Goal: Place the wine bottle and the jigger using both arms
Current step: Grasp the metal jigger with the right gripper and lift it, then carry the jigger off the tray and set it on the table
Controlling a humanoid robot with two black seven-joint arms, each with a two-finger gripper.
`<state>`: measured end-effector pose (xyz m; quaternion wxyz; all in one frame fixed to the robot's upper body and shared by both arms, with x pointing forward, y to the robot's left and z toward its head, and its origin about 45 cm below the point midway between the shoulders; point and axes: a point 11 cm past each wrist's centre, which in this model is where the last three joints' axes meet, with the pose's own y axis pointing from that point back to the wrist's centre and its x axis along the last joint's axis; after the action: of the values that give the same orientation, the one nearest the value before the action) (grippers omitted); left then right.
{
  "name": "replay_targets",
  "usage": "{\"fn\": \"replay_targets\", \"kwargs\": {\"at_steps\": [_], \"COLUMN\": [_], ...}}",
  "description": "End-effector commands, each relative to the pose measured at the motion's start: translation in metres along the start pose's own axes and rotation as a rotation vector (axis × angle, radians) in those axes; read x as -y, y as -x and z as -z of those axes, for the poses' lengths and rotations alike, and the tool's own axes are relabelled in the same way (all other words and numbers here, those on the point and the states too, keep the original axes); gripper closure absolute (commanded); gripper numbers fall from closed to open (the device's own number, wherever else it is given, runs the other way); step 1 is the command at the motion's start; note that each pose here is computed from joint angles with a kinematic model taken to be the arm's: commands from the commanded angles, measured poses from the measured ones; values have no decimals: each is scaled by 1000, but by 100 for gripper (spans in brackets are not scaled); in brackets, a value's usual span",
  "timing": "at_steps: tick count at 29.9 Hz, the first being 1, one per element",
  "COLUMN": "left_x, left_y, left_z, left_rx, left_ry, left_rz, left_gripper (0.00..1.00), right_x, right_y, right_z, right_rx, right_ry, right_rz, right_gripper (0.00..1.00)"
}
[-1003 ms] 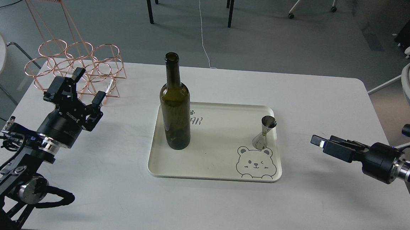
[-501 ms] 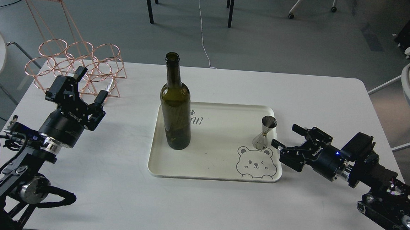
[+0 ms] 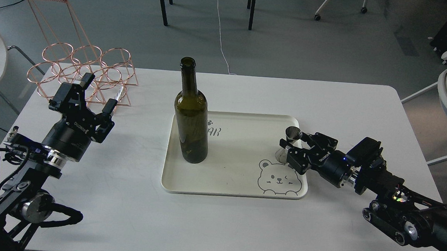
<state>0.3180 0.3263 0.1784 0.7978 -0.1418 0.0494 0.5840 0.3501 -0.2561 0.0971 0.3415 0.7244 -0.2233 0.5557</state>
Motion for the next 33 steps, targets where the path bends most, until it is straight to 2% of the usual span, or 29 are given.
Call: {"fn": "replay_targets", "kwargs": {"at_steps": [1,4,15,22,27,33], "left_x": [0,0,0,1,1,2], "left_y": [0,1,0,0,3,3], "left_z": [0,1,0,0,1,-2], "left_rx": [1,-2,1,-2,-5,-1], "left_ry": [1,0,0,2,3,8], "left_rz": [-2,-3,0,-1,3,11], "left_gripper": [2,2,2,2,2,2], "right_x": [1,2,0,-20,-46,-65], "right_y": [1,0,-19,-51,-37,-26], "right_z": [0,1,-2,-46,-83,-104], "right_rx": [0,2,15,5,19,42], "right_ry": [0,-2,1,134,275,369], "right_rz": [1,-1,-54,-145,-112,-94], "right_gripper": [90,95,95,94,94,94]}}
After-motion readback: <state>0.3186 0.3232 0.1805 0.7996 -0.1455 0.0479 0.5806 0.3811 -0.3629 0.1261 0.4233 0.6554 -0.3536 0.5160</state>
